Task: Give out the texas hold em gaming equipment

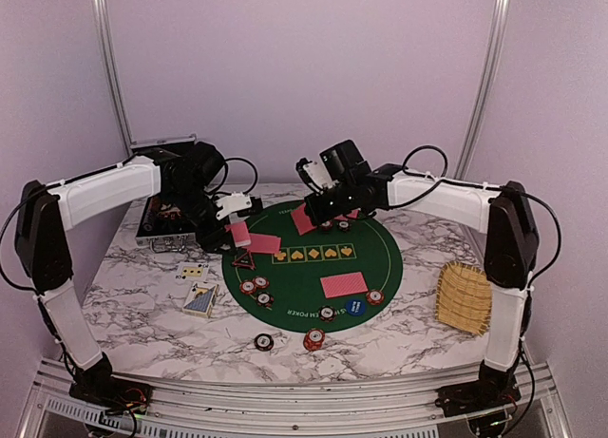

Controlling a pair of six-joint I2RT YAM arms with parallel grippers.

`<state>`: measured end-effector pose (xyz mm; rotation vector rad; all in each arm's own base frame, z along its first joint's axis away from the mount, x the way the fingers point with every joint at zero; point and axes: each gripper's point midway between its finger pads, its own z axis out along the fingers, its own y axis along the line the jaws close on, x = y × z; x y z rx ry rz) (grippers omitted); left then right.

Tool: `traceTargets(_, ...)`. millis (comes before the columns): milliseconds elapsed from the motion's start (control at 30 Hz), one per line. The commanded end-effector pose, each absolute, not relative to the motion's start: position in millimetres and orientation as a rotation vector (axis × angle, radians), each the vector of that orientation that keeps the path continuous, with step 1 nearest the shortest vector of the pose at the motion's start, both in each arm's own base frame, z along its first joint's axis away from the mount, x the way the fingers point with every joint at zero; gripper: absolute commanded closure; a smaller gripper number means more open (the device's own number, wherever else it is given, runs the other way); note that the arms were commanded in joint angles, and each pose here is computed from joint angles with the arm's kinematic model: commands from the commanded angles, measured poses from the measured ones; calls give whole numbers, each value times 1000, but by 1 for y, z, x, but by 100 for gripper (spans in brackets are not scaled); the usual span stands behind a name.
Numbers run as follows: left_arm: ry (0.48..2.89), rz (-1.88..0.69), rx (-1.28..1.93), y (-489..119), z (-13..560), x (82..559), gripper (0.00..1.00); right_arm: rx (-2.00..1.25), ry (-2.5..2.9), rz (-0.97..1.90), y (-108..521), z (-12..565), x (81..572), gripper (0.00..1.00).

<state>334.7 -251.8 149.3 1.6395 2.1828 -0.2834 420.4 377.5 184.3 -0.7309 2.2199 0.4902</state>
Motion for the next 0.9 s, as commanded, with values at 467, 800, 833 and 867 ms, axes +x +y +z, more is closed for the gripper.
traceTargets(467, 2195, -291, 1559, -222, 169, 319, 100, -1142, 1649, -583, 394, 141, 426, 100)
traceTargets(800, 2190, -282, 1555, -219, 173, 320, 100, -1321, 1667, -413, 421, 89, 412, 100)
traceTargets(833, 2192, -283, 1555, -219, 172, 320, 100, -1338, 1681, -399, 422, 83, 409, 100)
traceTargets(867, 2192, -284, 1556, -220, 172, 321, 100, -1353, 1697, -380, 422, 79, 407, 100)
